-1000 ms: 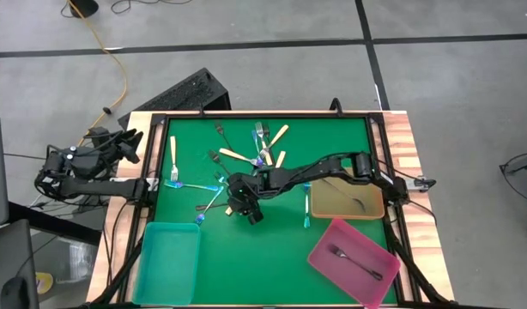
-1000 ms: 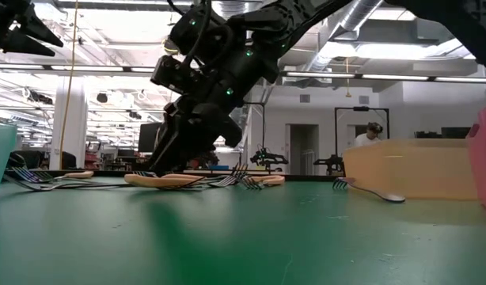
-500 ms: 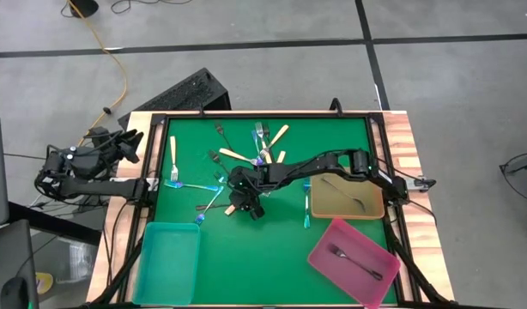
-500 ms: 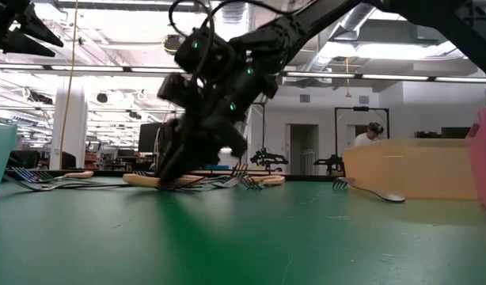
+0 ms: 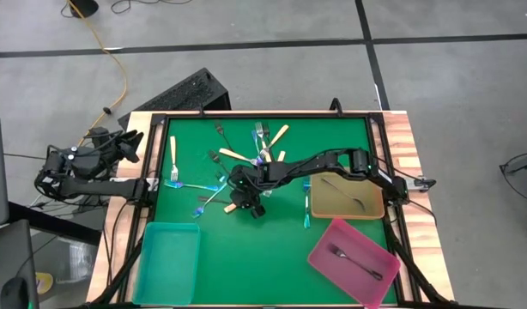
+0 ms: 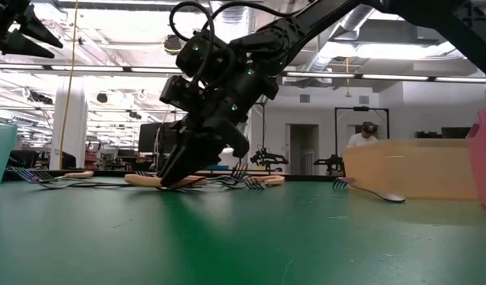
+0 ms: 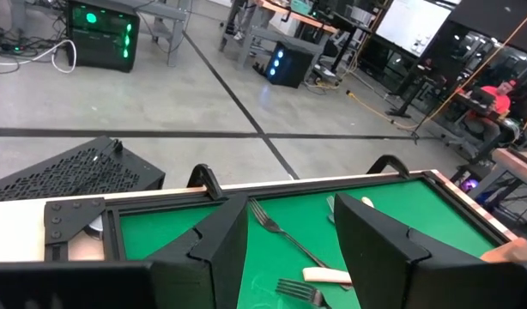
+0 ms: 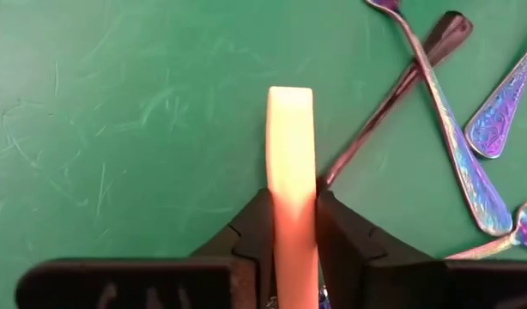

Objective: Sort silverware by color (type)
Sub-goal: Put the yellow fork into the blue bin

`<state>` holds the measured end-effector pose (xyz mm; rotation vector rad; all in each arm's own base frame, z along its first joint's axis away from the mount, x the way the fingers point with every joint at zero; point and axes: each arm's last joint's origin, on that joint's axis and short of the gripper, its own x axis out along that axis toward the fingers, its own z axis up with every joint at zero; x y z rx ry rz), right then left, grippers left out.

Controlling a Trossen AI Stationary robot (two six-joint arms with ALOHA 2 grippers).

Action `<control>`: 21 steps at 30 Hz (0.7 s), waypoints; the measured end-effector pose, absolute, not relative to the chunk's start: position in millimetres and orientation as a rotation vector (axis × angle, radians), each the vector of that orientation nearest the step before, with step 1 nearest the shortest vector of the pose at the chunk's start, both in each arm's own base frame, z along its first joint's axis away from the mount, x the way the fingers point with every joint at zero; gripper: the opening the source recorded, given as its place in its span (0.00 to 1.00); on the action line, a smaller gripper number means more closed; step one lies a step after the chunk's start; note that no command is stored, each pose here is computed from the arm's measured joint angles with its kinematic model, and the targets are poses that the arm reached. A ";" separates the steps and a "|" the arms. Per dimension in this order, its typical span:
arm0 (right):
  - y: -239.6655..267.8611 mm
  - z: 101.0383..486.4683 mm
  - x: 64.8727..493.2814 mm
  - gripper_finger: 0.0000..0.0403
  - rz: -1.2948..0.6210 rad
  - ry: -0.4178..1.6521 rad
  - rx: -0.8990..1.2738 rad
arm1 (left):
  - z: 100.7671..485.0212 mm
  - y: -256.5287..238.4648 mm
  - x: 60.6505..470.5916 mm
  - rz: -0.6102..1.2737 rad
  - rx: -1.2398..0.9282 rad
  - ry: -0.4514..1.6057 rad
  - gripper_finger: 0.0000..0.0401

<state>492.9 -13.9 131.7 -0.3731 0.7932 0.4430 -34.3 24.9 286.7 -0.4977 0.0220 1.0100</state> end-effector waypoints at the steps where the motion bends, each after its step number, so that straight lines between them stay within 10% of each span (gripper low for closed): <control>1: -14.1 131.7 492.9 0.23 0.441 0.793 -0.373 | 286.7 24.9 -34.3 1.010 -0.498 0.022 0.39; 21: 7.0 185.6 520.3 0.17 0.365 0.534 -0.299 | 286.7 24.9 -34.3 1.010 -0.498 0.023 0.39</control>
